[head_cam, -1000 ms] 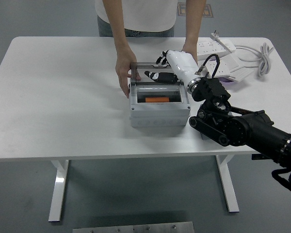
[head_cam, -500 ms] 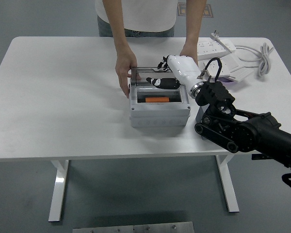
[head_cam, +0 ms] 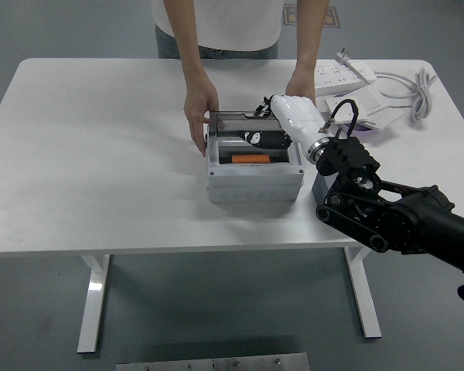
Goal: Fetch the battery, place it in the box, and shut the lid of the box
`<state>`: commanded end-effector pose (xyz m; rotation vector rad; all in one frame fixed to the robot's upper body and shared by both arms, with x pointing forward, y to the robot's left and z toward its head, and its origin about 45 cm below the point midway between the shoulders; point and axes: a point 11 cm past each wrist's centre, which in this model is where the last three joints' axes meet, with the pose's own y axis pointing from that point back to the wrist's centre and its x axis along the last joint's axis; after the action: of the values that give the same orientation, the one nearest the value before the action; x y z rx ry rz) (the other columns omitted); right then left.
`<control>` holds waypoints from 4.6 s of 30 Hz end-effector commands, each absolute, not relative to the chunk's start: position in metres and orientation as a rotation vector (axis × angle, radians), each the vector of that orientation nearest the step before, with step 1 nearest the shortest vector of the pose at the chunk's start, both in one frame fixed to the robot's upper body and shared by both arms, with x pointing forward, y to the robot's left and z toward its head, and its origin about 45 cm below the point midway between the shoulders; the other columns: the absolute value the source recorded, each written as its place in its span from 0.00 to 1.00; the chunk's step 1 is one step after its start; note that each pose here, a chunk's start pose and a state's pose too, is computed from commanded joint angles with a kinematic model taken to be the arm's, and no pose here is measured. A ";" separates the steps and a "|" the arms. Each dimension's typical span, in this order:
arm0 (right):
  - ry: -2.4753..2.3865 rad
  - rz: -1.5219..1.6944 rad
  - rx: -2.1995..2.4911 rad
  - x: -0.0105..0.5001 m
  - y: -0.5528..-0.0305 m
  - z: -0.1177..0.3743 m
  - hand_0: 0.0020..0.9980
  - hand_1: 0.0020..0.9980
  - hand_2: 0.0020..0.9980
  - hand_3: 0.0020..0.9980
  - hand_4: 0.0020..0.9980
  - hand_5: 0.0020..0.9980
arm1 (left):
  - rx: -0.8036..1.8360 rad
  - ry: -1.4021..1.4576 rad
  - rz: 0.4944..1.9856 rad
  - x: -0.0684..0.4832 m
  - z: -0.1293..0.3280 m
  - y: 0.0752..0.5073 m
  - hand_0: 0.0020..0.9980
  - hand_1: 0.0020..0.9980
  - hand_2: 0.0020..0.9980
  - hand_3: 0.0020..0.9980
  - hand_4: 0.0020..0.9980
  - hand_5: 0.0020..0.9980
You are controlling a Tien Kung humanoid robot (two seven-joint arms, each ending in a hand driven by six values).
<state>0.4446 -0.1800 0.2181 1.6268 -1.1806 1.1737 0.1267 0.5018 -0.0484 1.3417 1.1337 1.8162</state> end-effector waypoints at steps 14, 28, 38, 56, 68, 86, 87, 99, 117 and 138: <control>-1.197 1.179 1.586 0.437 -0.186 0.215 0.16 0.45 0.62 0.64 0.87 0.66 | 1.344 1.136 1.815 0.126 -0.050 0.500 0.57 0.72 0.66 0.61 0.70 0.19; -1.155 1.150 1.601 0.421 -0.188 0.197 0.14 0.43 0.62 0.63 0.85 0.64 | 1.340 1.140 1.811 0.125 -0.051 0.498 0.57 0.72 0.66 0.61 0.70 0.18; -1.160 1.134 1.613 0.415 -0.193 0.195 0.14 0.43 0.58 0.54 0.84 0.63 | 1.339 1.138 1.815 0.125 -0.051 0.498 0.57 0.72 0.67 0.61 0.70 0.18; -1.412 1.103 1.504 0.429 -0.261 0.231 0.22 0.44 0.50 0.49 0.81 0.59 | 1.340 1.151 1.804 0.124 -0.053 0.494 0.57 0.72 0.67 0.61 0.70 0.19; -1.791 0.951 1.538 0.419 -0.322 0.238 0.21 0.42 0.47 0.48 0.79 0.57 | 1.341 1.168 1.797 0.121 -0.056 0.490 0.58 0.72 0.66 0.61 0.70 0.18; -2.115 0.319 2.174 0.401 -0.331 0.212 0.53 0.51 0.53 0.54 0.81 0.59 | 1.339 1.180 1.784 0.120 -0.058 0.484 0.58 0.72 0.66 0.61 0.70 0.19; -2.126 0.263 2.211 0.400 -0.328 0.211 0.53 0.51 0.53 0.54 0.81 0.59 | 1.339 1.182 1.782 0.120 -0.059 0.484 0.58 0.72 0.66 0.61 0.70 0.19; -2.266 -0.221 2.429 0.386 -0.311 0.205 0.68 0.63 0.64 0.66 0.90 0.76 | 1.343 1.203 1.760 0.115 -0.062 0.479 0.58 0.72 0.66 0.61 0.70 0.19; -2.294 -0.099 2.387 0.384 -0.320 0.214 0.54 0.50 0.55 0.60 0.76 0.41 | 1.358 1.240 1.758 0.094 -0.067 0.481 0.58 0.71 0.66 0.61 0.70 0.19; -2.280 0.119 2.267 0.375 -0.322 0.215 0.57 0.55 0.55 0.62 0.77 0.37 | 1.455 1.318 1.697 0.027 -0.077 0.485 0.58 0.71 0.66 0.61 0.70 0.19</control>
<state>0.3747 -0.3220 0.2152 2.2668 -2.2798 0.1194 0.0274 0.4852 -0.0766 1.4546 1.3181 1.6970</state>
